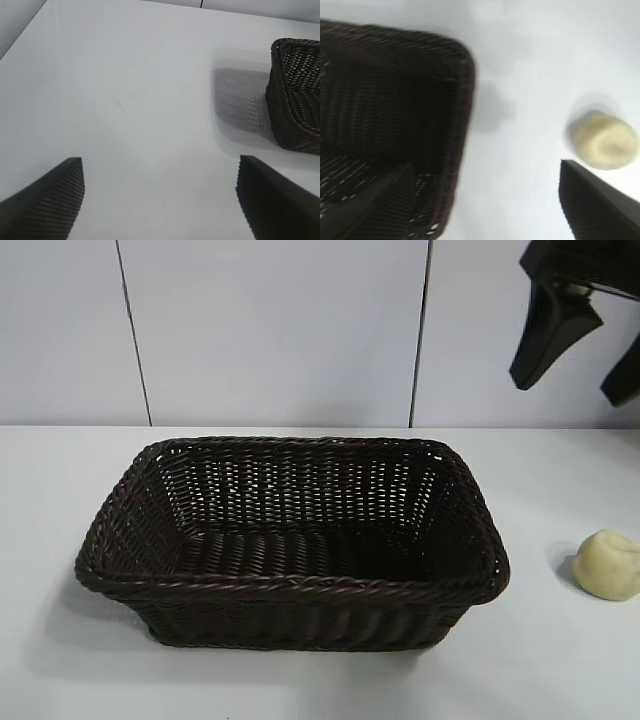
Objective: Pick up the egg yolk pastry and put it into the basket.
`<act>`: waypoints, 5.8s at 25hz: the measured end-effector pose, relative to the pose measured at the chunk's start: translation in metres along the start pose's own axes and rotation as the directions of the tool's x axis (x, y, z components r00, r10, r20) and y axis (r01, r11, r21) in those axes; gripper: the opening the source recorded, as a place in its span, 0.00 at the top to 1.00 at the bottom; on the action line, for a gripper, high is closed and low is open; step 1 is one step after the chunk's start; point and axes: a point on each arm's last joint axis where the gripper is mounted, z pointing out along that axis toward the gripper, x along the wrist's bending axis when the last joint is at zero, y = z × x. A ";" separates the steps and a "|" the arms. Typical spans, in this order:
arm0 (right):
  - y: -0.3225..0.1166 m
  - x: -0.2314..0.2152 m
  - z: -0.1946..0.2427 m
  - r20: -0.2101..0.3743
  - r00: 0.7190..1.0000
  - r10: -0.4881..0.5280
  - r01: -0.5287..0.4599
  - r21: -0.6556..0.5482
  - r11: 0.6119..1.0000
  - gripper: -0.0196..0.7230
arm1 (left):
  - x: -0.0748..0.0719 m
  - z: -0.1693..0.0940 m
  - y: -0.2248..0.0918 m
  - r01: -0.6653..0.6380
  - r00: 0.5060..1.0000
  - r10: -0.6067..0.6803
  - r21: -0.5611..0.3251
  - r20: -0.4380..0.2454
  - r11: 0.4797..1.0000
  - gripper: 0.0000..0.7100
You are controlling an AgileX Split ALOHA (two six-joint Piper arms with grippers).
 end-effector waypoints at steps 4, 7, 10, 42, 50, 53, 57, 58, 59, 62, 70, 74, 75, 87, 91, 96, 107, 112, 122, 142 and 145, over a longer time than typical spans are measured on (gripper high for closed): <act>0.000 -0.030 -0.005 0.047 0.996 0.070 -0.070 0.004 0.998 0.21 | 0.000 0.000 0.000 0.000 1.000 0.000 0.000 0.000 1.000 0.15; 0.000 -0.041 -0.007 0.063 0.993 0.098 -0.098 -0.003 0.995 0.21 | 0.000 0.000 0.000 0.000 1.000 0.000 0.000 0.000 1.000 0.15; 0.001 -0.043 -0.003 0.067 0.992 0.102 -0.103 0.002 0.995 0.21 | 0.000 0.000 0.000 0.000 1.000 0.000 0.000 0.000 1.000 0.15; -0.017 -0.082 0.148 0.155 0.982 0.109 -0.157 0.338 0.928 0.59 | 0.000 0.000 0.000 0.000 1.000 0.000 0.000 0.000 1.000 0.15; -0.017 -0.082 0.144 0.156 0.982 0.105 -0.155 0.354 0.922 0.93 | 0.000 0.000 0.000 0.000 1.000 0.000 0.000 0.000 1.000 0.15; -0.006 -0.078 0.124 0.149 0.983 0.105 -0.148 0.321 0.936 0.93 | 0.000 0.000 0.000 0.000 1.000 0.000 0.000 0.000 1.000 0.15; 0.017 -0.067 0.078 0.125 0.986 0.111 -0.137 0.223 0.965 0.93 | 0.000 0.000 0.000 0.000 1.000 0.000 0.000 0.000 1.000 0.15; 0.022 -0.064 0.065 0.117 0.987 0.113 -0.134 0.194 0.972 0.93 | 0.000 0.000 0.000 0.000 1.000 0.000 0.000 0.000 1.000 0.15; 0.027 -0.061 0.052 0.108 0.988 0.114 -0.131 0.164 0.978 0.93 | 0.000 0.000 0.000 0.000 1.000 0.000 0.000 0.000 1.000 0.15; 0.036 -0.053 0.021 0.087 0.990 0.115 -0.122 0.086 0.989 0.93 | 0.000 0.000 0.000 0.000 1.000 0.000 0.000 0.000 1.000 0.15; 0.036 -0.022 0.001 0.024 0.998 0.052 -0.053 0.051 0.997 0.94 | 0.000 0.000 0.000 0.000 1.000 0.000 0.000 0.000 1.000 0.15; 0.035 0.013 0.006 -0.021 0.999 -0.040 0.041 0.047 0.998 0.94 | 0.000 0.000 0.000 0.000 1.000 0.000 0.000 0.000 1.000 0.15; 0.035 0.022 0.007 -0.032 0.998 -0.062 0.064 0.042 0.997 0.94 | 0.000 0.000 0.000 0.000 1.000 0.000 0.000 0.000 1.000 0.15; 0.006 0.156 0.021 -0.233 0.928 -0.290 0.283 -0.067 0.957 0.94 | 0.000 0.000 0.000 0.000 1.000 0.000 0.000 0.000 1.000 0.15; -0.004 0.184 0.032 -0.267 0.901 -0.342 0.327 -0.099 0.940 0.94 | 0.000 0.000 0.000 0.000 1.000 0.000 0.000 0.000 1.000 0.15; -0.006 0.193 0.060 -0.261 0.900 -0.348 0.338 -0.081 0.937 0.94 | 0.000 0.000 0.000 0.000 1.000 0.000 0.000 0.000 1.000 0.15; -0.026 0.189 0.147 -0.207 0.926 -0.316 0.345 0.123 0.930 0.94 | 0.000 0.000 0.000 0.000 1.000 0.000 0.000 0.000 1.000 0.15; -0.025 0.190 0.148 -0.207 0.928 -0.311 0.338 0.114 0.934 0.80 | 0.000 0.000 0.000 0.000 1.000 0.000 0.000 0.000 1.000 0.15; -0.027 0.189 0.144 -0.207 0.928 -0.310 0.342 0.143 0.929 0.26 | 0.000 0.000 0.000 0.000 1.000 0.000 0.000 0.000 1.000 0.15; 0.023 0.178 0.053 -0.111 0.932 -0.344 0.353 0.080 0.932 0.25 | 0.000 0.000 0.000 0.000 1.000 0.000 0.000 0.000 1.000 0.15; 0.032 0.156 0.055 -0.055 0.947 -0.317 0.321 0.100 0.942 0.25 | 0.000 0.000 0.000 0.000 1.000 0.000 0.000 0.000 1.000 0.15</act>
